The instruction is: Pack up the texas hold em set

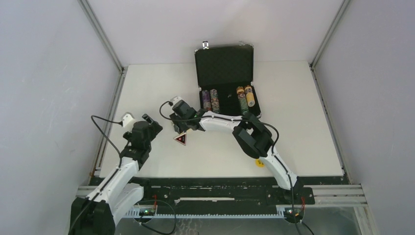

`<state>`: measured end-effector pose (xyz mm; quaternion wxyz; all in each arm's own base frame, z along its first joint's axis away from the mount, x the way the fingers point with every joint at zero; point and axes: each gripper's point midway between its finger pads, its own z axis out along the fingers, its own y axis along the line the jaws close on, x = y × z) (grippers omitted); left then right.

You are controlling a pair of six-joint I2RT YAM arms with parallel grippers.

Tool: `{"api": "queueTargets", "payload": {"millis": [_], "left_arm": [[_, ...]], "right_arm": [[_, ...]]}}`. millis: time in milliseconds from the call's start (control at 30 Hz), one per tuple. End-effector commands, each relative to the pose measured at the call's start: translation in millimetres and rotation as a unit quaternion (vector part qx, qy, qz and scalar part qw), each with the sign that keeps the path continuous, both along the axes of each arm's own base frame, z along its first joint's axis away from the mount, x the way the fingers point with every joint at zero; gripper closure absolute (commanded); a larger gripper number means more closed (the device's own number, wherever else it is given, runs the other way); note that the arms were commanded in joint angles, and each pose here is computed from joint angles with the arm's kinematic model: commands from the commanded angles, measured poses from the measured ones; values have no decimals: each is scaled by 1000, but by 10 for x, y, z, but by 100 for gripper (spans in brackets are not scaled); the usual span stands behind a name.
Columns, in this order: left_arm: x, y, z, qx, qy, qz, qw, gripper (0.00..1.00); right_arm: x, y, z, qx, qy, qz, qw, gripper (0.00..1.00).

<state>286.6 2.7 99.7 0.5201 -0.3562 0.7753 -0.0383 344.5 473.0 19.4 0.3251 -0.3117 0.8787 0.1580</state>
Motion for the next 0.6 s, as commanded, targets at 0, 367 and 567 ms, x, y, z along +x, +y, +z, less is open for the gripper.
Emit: {"api": "queueTargets", "payload": {"millis": [0, 367, 567], "left_arm": [[142, -130, 128, -20, -14, -21, 999, 3], [148, -250, 352, -23, -42, -53, 997, 3], [229, -872, 777, -135, -103, -173, 970, 9]], "right_arm": [[61, -133, 221, 10, -30, -30, 999, 60], [71, -381, 1500, 132, -129, 1, 983, 65], [-267, -638, 1855, 144, -150, 45, 977, 65]]}}
